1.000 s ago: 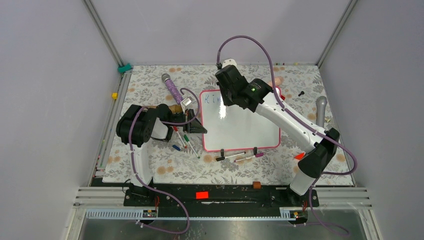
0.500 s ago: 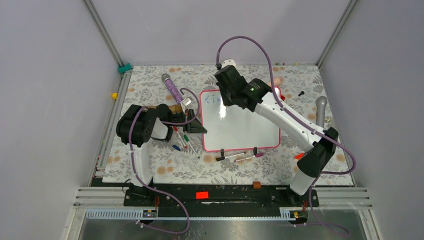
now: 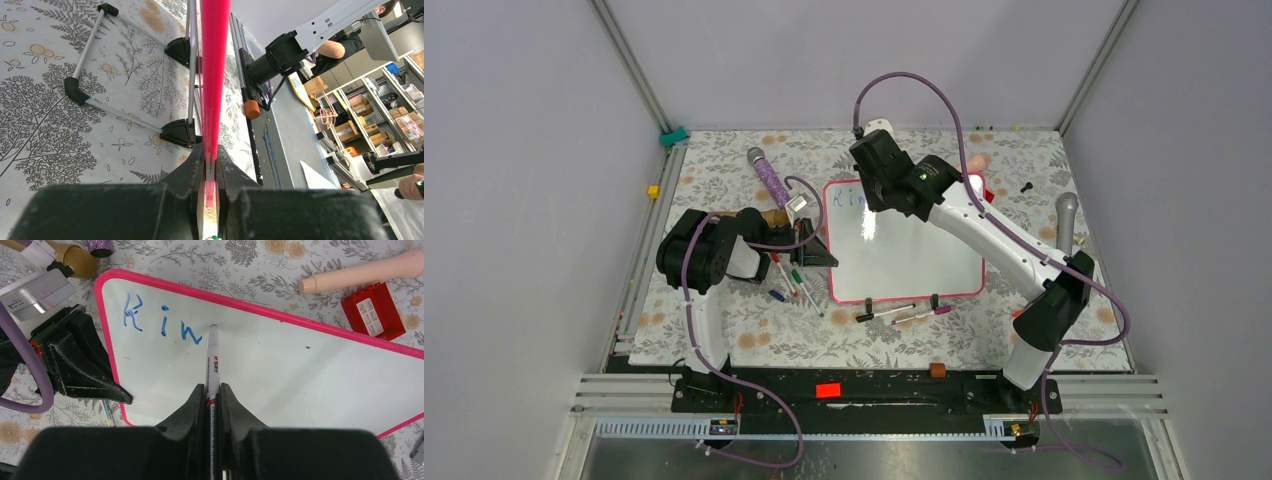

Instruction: Write a sentence on the whiteboard

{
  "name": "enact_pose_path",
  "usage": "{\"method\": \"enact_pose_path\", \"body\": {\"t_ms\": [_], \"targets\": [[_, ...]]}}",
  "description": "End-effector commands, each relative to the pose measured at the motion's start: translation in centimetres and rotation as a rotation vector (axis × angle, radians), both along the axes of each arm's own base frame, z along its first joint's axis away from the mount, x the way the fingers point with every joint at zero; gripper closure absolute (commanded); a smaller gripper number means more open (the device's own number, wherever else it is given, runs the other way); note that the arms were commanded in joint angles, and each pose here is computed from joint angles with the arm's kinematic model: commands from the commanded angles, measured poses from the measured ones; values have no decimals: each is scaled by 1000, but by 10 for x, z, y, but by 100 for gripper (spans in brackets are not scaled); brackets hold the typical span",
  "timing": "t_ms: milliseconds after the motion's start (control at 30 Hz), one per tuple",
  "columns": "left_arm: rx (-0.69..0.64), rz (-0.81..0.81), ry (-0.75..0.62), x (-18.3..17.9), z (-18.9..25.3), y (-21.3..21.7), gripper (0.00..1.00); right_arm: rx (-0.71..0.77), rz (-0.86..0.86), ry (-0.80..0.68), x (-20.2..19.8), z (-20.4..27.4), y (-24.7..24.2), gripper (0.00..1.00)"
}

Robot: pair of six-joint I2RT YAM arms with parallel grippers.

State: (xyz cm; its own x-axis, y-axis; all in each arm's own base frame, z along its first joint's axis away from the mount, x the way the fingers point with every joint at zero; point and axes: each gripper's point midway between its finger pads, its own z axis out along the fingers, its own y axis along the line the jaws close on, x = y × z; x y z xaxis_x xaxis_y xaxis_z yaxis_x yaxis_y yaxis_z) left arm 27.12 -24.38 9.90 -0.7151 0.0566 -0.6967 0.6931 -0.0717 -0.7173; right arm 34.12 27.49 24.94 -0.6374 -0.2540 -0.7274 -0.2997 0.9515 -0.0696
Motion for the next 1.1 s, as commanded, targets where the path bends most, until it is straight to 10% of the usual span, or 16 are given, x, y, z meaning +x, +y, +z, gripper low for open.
{"method": "enact_pose_path", "body": {"t_ms": [0,1067], "targets": [[3,-105,-25,-18,8,2,100,23,-8,-38,11,14,2,100],[4,-103,-20,-19,6,1,100,-24,-26,-9,2,2,-13,100]]}}
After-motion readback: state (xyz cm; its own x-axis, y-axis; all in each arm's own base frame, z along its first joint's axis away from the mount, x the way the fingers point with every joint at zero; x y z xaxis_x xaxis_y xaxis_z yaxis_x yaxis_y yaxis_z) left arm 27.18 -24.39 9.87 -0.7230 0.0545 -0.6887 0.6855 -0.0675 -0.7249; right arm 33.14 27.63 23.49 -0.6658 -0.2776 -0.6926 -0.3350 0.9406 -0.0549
